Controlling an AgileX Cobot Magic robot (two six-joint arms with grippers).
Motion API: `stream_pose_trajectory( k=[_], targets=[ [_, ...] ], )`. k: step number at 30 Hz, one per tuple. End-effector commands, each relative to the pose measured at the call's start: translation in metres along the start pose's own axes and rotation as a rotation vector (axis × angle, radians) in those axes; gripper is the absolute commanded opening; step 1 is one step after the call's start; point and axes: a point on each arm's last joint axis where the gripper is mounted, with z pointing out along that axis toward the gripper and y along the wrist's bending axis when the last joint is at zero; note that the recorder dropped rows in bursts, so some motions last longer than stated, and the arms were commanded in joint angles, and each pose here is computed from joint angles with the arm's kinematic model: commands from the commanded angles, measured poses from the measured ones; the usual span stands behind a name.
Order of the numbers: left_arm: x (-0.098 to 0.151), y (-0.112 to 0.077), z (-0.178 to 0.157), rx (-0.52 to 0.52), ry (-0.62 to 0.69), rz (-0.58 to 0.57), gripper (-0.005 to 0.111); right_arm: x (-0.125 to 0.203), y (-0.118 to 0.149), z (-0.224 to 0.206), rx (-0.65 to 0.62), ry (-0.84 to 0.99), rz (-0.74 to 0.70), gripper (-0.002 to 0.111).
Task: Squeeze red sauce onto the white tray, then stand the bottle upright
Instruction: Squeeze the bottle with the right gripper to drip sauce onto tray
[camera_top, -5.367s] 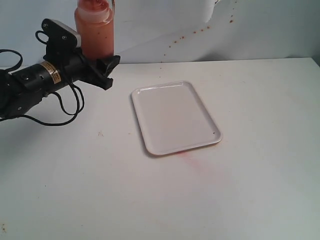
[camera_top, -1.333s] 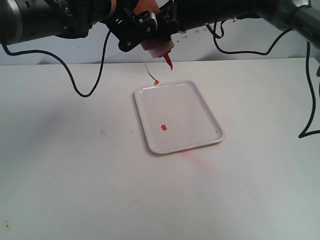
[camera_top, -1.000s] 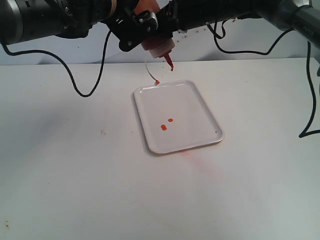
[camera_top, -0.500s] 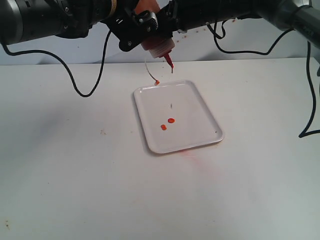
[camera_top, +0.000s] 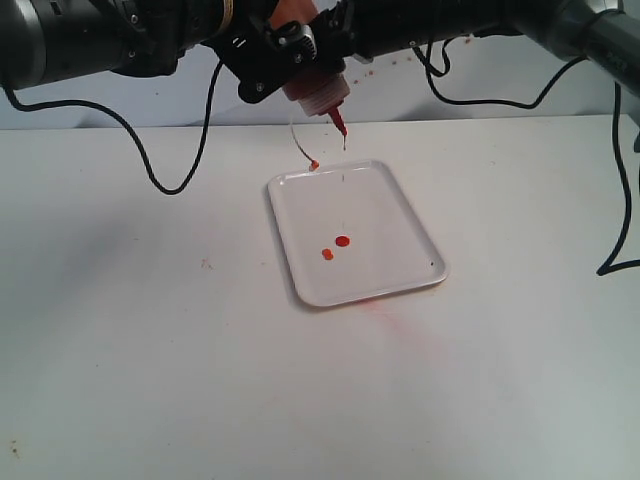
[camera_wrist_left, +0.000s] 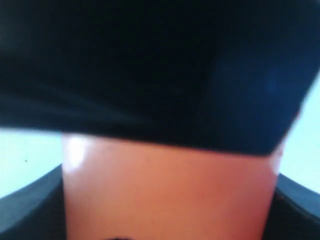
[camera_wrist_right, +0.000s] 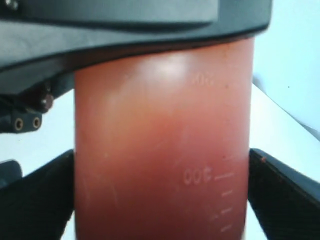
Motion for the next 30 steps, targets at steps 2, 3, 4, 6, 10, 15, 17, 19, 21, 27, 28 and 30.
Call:
stream_pose_trajectory(
  k=[2, 3, 4, 6, 10, 15, 17, 19, 21, 27, 28, 30],
  targets=[
    [0.0087, 0.0078, -0.0052, -0.016, 0.027, -0.021, 0.000, -0.0079, 0.0025, -0.0024, -0.013, -0.053, 0.012, 0.086],
    [0.0087, 0.0078, -0.0052, -0.016, 0.027, -0.021, 0.000, -0.0085, 0.0027, -0.0024, -0.016, -0.060, 0.014, 0.086],
    [0.0087, 0.0078, -0.0052, -0.016, 0.027, -0.021, 0.000, -0.0085, 0.0027, -0.0024, -0.016, -0.060, 0.014, 0.086],
    [0.0087, 0.0078, -0.0052, -0.016, 0.027, -0.021, 0.000, -0.0085, 0.0027, -0.0024, -0.016, -0.060, 0.014, 0.086],
    [0.0087, 0.0078, -0.0052, -0.016, 0.027, -0.021, 0.000, -0.0084, 0.0030, -0.0024, -0.019, -0.058, 0.016, 0.086],
    [0.0087, 0.0078, -0.0052, -0.016, 0.027, -0.021, 0.000, -0.0055, 0.0013, -0.0022, 0.000, -0.027, 0.000, 0.049],
    [0.0087, 0.0078, -0.0052, -0.016, 0.027, -0.021, 0.000, -0.0051, -0.0014, -0.0023, 0.030, -0.022, -0.002, 0.003],
    [0.0087, 0.0078, -0.0052, -0.016, 0.027, -0.021, 0.000, -0.0056, -0.0025, -0.0023, 0.041, -0.028, 0.005, 0.001],
    [0.0087, 0.0078, -0.0052, -0.016, 0.027, -0.021, 0.000, -0.0060, -0.0025, -0.0023, 0.041, -0.033, 0.007, 0.001],
    [0.0087, 0.0078, -0.0052, -0.016, 0.027, -0.021, 0.000, -0.0064, -0.0028, -0.0024, 0.045, -0.036, 0.008, 0.001],
    [0.0087, 0.0078, -0.0052, -0.016, 0.027, -0.021, 0.000, -0.0064, -0.0028, -0.0024, 0.045, -0.036, 0.008, 0.001],
    [0.0087, 0.0078, -0.0052, -0.016, 0.027, -0.021, 0.000, -0.0064, -0.0027, -0.0024, 0.044, -0.036, 0.008, 0.002]
  ],
)
